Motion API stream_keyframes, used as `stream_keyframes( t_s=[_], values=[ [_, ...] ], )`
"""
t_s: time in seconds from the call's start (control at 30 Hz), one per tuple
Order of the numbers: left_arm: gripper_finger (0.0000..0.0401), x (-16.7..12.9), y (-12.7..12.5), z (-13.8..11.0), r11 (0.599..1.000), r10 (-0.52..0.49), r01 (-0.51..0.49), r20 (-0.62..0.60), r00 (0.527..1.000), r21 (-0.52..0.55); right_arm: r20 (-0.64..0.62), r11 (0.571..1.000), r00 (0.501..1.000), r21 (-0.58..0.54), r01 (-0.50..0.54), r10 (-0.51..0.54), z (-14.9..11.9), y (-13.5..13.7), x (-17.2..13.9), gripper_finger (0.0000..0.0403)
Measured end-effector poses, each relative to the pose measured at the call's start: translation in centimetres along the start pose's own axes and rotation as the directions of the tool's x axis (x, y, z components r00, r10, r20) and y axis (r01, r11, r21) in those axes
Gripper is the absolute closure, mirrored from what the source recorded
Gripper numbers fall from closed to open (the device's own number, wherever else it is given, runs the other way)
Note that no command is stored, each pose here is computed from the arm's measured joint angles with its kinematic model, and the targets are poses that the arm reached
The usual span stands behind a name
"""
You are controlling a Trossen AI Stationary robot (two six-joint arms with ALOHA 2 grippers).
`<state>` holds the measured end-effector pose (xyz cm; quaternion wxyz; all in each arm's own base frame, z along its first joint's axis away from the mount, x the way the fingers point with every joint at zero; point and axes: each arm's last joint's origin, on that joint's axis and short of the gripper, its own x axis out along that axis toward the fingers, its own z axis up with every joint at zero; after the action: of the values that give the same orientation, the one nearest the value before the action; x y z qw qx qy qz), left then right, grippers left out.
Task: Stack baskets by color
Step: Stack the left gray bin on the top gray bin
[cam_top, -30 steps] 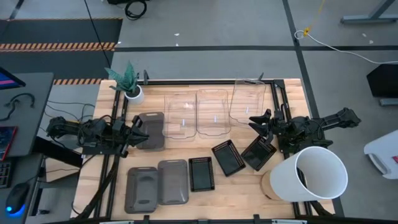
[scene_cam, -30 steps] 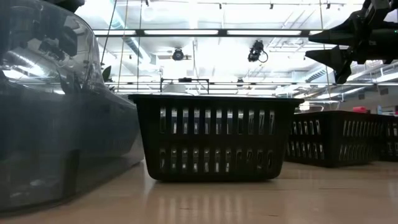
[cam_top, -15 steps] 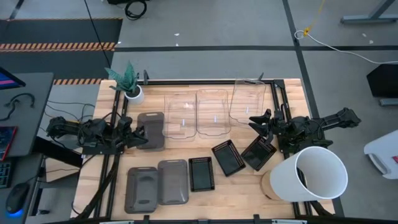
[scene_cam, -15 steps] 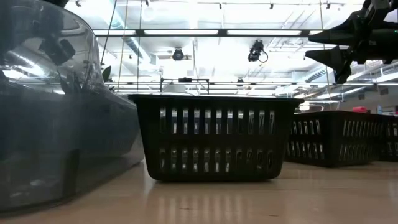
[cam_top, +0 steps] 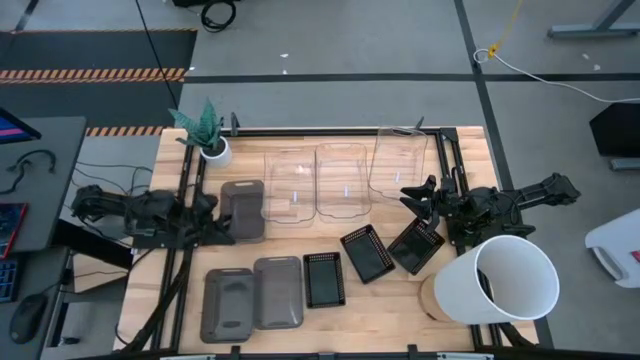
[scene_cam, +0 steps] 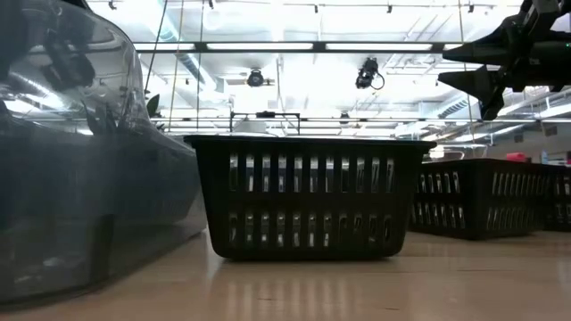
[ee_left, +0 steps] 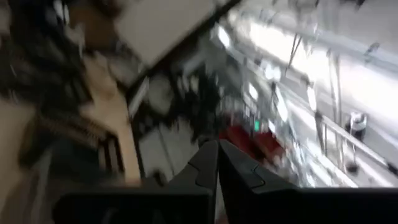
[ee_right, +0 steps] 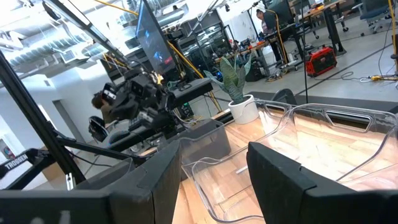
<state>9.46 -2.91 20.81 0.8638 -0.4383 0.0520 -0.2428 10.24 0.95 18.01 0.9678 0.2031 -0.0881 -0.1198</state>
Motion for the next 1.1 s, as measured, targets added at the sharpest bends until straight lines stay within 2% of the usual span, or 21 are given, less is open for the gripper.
stream_keyframes(
  t_s=[0.1,0.2,0.33,0.47,0.5,0.63,0.77,0.83,1.0,1.1],
  values=[
    [0.0392,0.5,-0.8,0.3,0.993,0.119,-0.117,-0.128,0.985,0.021,0.000,1.000,1.000,0.000,0.001,-0.001,0.0,0.0,0.0,0.0214],
    [0.0393,1.0,-2.1,1.0,0.965,0.258,-0.240,-0.230,0.938,0.101,0.000,1.000,1.000,0.000,0.000,0.000,0.0,0.0,0.0,0.0214],
    [0.0393,1.7,-2.7,1.1,0.869,0.494,-0.446,-0.357,0.792,0.213,0.000,1.000,1.000,0.000,0.000,0.000,0.0,0.0,0.0,0.0214],
    [0.0394,2.8,-2.8,0.6,0.768,0.637,-0.566,-0.450,0.626,0.299,0.000,1.000,1.000,0.000,0.000,0.000,0.0,0.0,0.0,0.0214],
    [0.0394,3.3,-2.9,0.5,0.756,0.649,-0.579,-0.467,0.600,0.307,0.000,1.000,1.000,0.000,0.000,0.000,0.0,0.0,0.0,0.0214],
    [0.0394,5.7,-3.9,0.1,0.738,0.659,-0.601,-0.518,0.545,0.307,0.000,1.000,1.000,0.000,0.000,0.000,0.0,0.0,0.0,0.0214],
    [0.0394,7.7,-4.6,-0.3,0.675,0.710,-0.645,-0.553,0.436,0.359,0.000,1.000,1.000,0.000,0.000,0.000,0.0,0.0,0.0,0.0214],
    [0.0394,8.6,-4.5,-0.8,0.658,0.726,-0.636,-0.563,0.394,0.404,0.000,1.000,1.000,0.000,0.001,-0.001,0.0,0.0,0.0,0.0214],
    [0.0382,10.1,-3.8,-1.7,0.634,0.745,-0.628,-0.574,0.339,0.452,0.000,1.000,1.000,0.000,0.001,-0.001,0.0,0.0,0.0,0.0214],
    [0.0379,10.7,-3.2,-1.8,0.631,0.741,-0.638,-0.587,0.328,0.440,0.000,1.000,1.000,0.000,0.000,0.000,0.0,0.0,0.0,0.0214]
  ],
)
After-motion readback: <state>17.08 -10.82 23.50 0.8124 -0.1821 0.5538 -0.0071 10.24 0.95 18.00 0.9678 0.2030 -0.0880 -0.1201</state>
